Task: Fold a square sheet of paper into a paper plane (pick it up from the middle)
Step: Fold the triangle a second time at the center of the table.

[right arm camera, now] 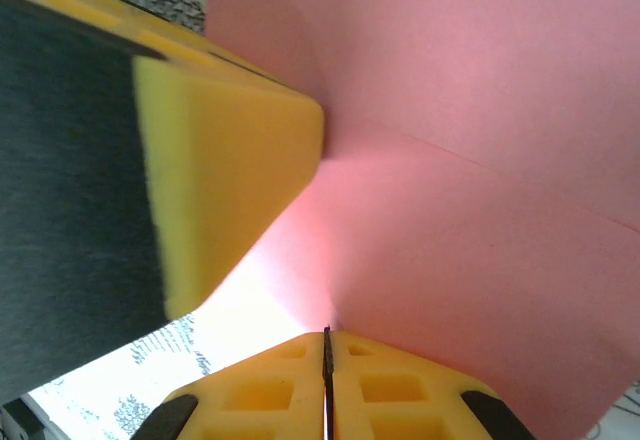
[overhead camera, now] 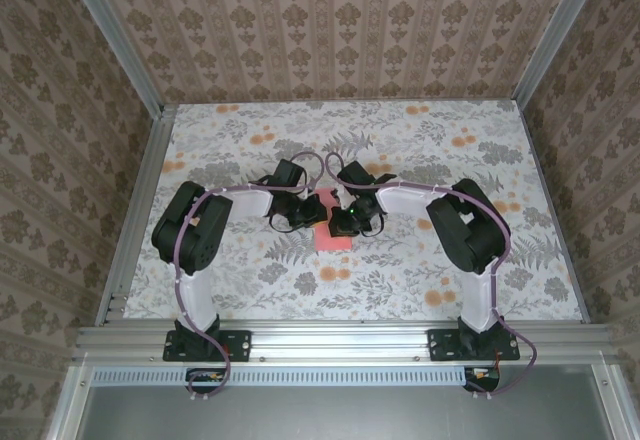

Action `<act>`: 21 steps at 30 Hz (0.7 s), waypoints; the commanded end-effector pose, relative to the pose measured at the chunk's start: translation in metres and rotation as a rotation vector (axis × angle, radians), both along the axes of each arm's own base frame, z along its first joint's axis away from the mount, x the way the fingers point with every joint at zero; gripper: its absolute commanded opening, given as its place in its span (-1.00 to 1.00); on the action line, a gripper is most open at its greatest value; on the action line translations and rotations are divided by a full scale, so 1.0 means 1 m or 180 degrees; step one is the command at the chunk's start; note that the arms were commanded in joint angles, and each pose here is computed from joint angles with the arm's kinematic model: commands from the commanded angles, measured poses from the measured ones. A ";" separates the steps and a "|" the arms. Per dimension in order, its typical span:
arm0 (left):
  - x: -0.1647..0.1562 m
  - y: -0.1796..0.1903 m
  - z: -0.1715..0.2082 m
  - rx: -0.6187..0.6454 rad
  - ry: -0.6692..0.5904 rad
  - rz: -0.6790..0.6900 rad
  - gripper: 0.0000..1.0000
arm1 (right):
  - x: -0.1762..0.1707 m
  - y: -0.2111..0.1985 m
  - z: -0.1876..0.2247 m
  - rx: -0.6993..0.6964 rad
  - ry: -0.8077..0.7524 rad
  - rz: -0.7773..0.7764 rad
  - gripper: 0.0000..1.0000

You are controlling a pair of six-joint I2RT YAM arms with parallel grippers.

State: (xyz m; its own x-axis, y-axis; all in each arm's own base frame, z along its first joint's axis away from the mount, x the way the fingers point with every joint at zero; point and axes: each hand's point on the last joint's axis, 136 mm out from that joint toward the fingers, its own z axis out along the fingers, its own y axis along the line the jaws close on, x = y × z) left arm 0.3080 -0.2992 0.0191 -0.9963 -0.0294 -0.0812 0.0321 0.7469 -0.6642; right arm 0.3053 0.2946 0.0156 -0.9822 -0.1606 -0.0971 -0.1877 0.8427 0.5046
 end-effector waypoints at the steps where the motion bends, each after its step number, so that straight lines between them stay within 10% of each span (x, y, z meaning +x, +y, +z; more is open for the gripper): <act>1: -0.014 0.019 -0.033 0.0287 0.0269 0.0106 -0.80 | -0.010 -0.011 -0.015 -0.0214 0.0152 -0.0046 -0.79; 21: -0.021 0.038 -0.055 0.0479 0.0423 0.0104 -0.81 | -0.070 -0.055 -0.021 0.0144 0.0588 -0.0306 -0.78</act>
